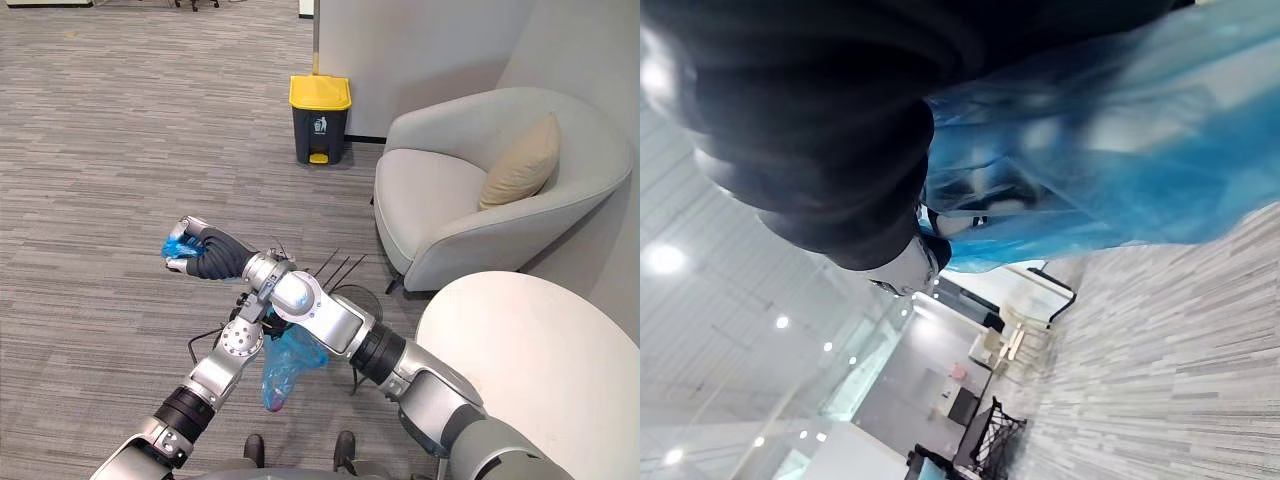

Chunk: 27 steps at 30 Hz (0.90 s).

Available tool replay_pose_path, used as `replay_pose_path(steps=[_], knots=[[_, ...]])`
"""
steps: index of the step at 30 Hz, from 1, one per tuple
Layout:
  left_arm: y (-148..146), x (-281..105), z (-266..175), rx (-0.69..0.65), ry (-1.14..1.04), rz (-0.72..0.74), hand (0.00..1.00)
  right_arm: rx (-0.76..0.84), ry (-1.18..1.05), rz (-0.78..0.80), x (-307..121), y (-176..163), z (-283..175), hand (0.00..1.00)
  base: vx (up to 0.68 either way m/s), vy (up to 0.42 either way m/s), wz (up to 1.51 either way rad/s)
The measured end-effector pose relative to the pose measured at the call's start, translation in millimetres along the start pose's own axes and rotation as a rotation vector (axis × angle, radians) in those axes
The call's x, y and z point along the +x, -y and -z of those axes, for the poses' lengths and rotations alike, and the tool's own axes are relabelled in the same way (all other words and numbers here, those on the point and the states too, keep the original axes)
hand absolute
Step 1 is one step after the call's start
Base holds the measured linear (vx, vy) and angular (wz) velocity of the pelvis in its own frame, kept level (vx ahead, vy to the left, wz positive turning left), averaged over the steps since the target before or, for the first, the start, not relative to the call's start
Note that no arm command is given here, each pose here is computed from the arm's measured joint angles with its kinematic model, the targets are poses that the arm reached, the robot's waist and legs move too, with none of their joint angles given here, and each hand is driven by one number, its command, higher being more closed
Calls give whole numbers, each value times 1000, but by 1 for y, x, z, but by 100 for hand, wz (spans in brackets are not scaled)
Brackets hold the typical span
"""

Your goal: Gather rubbish on tea table into small bin, then transfer packed bag to large trash can.

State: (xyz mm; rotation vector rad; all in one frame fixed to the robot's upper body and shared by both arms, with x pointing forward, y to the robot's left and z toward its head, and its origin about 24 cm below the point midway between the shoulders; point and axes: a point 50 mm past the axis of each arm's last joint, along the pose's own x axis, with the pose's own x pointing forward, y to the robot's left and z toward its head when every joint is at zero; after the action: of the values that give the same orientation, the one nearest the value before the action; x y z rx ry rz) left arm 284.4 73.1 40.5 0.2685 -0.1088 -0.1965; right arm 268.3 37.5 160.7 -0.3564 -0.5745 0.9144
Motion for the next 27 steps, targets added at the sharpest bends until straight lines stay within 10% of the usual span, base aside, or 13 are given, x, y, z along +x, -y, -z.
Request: replay_pose_path(steps=[17, 27], knots=[[-72, -69, 50, -178, -208, -344, 100, -360, -317, 182, -136, 52, 44, 0, 6, 1, 0], [-107, -136, 111, -205, -513, -553, 100, -87, -771, 328, -248, 7, 94, 0, 0, 5, 21]])
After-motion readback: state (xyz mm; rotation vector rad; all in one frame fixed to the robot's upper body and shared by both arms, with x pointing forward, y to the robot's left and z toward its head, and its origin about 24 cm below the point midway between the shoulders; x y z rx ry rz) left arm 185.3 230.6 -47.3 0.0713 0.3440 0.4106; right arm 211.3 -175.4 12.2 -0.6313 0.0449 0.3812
